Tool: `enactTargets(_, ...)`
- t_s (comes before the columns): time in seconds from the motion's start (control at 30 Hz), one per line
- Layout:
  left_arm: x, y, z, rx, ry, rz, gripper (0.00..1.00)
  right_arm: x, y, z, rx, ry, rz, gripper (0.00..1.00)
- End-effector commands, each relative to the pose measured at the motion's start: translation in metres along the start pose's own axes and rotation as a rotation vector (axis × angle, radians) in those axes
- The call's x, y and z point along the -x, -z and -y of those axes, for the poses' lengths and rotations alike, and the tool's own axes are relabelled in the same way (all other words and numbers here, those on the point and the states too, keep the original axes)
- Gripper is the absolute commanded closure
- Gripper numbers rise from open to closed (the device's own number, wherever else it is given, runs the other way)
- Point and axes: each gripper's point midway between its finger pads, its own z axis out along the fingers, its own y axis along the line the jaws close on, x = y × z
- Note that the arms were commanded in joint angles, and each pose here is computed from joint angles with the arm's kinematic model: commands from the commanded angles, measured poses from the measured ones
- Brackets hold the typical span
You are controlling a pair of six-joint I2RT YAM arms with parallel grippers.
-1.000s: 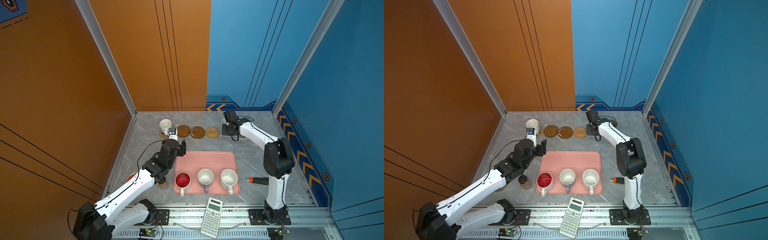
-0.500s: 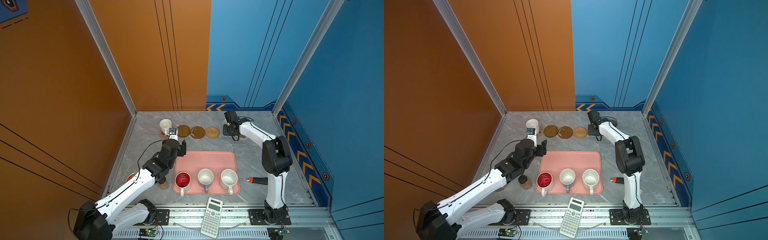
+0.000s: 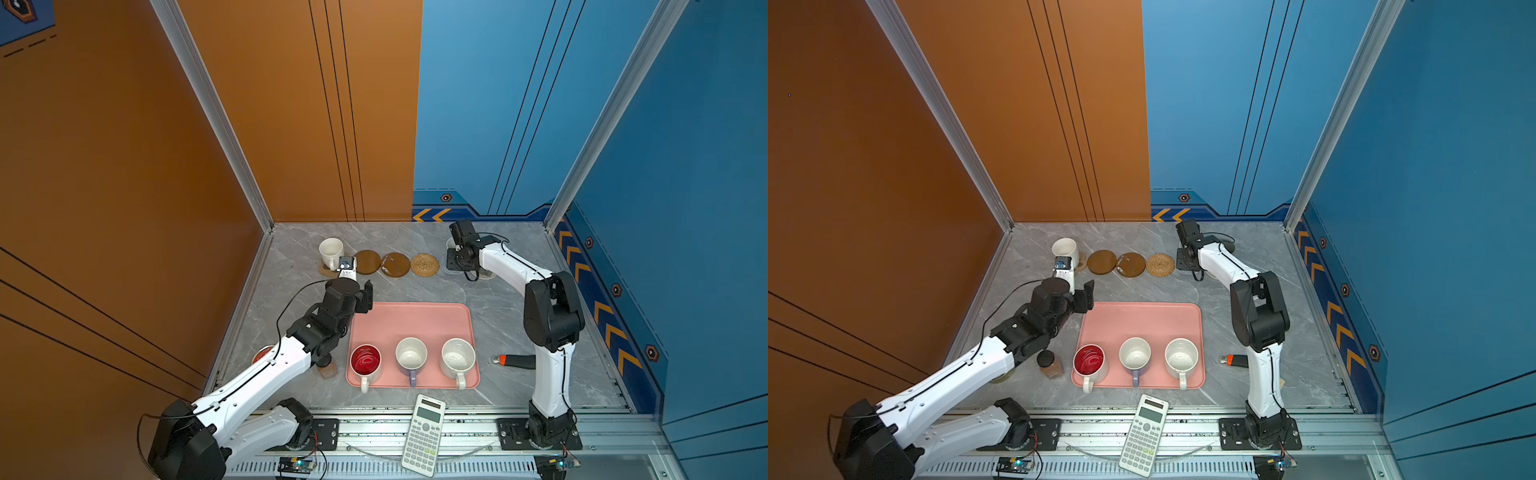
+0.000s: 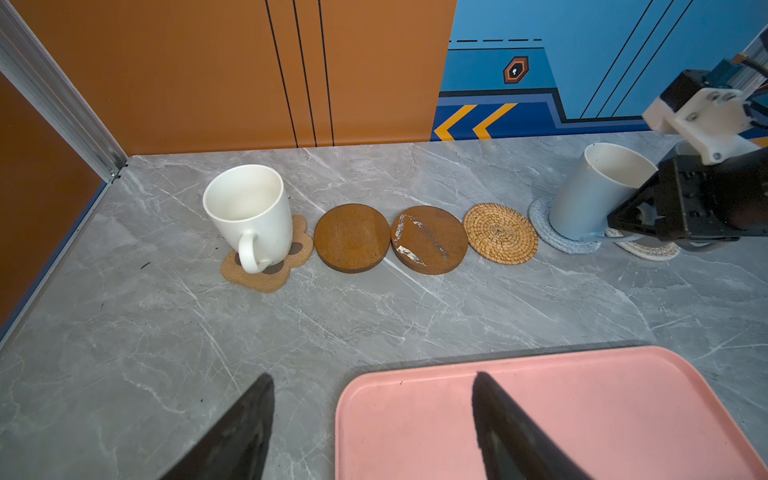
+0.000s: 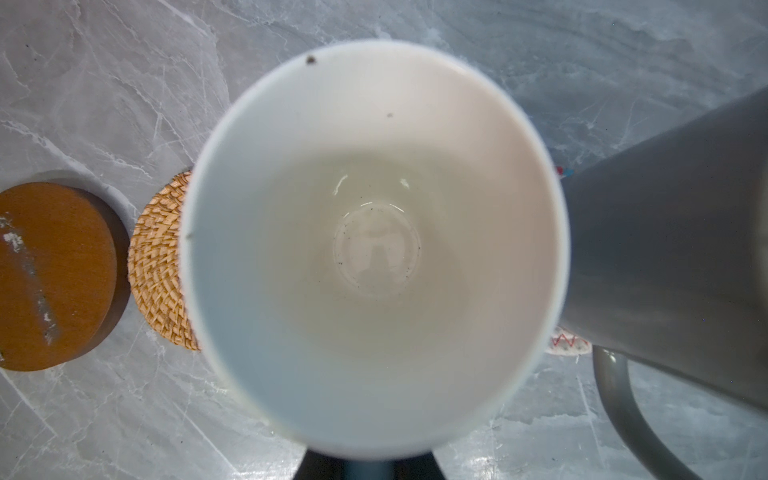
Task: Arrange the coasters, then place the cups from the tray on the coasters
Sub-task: 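Carry the blue-handled mug toward the light blue knitted coaster with the right gripper, then lower the blue-handled mug onto the light blue knitted coaster with the right gripper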
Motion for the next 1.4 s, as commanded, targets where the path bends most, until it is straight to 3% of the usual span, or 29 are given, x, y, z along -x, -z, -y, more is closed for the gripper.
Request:
enactTargets(0.0, 0.009, 0.001, -0.002, 0.008, 0.007, 0.008, 0.25, 0.033, 0.008, -0.002, -0.004, -0.015, 0.106, 1.00)
enactTargets(0.6, 0.008, -0.001, -0.002, 0.007, 0.004, 0.003, 0.25, 0.026, 0.004, -0.001, -0.002, -0.007, 0.089, 1.00)
enactTargets(0.83, 0.009, 0.001, -0.002, 0.006, 0.004, 0.006, 0.24, 0.019, 0.002, -0.001, 0.007, -0.004, 0.069, 0.76)
enactTargets(1.37, 0.009, 0.002, -0.002, 0.003, 0.003, 0.008, 0.24, 0.019, 0.024, -0.001, 0.022, -0.001, 0.091, 0.63)
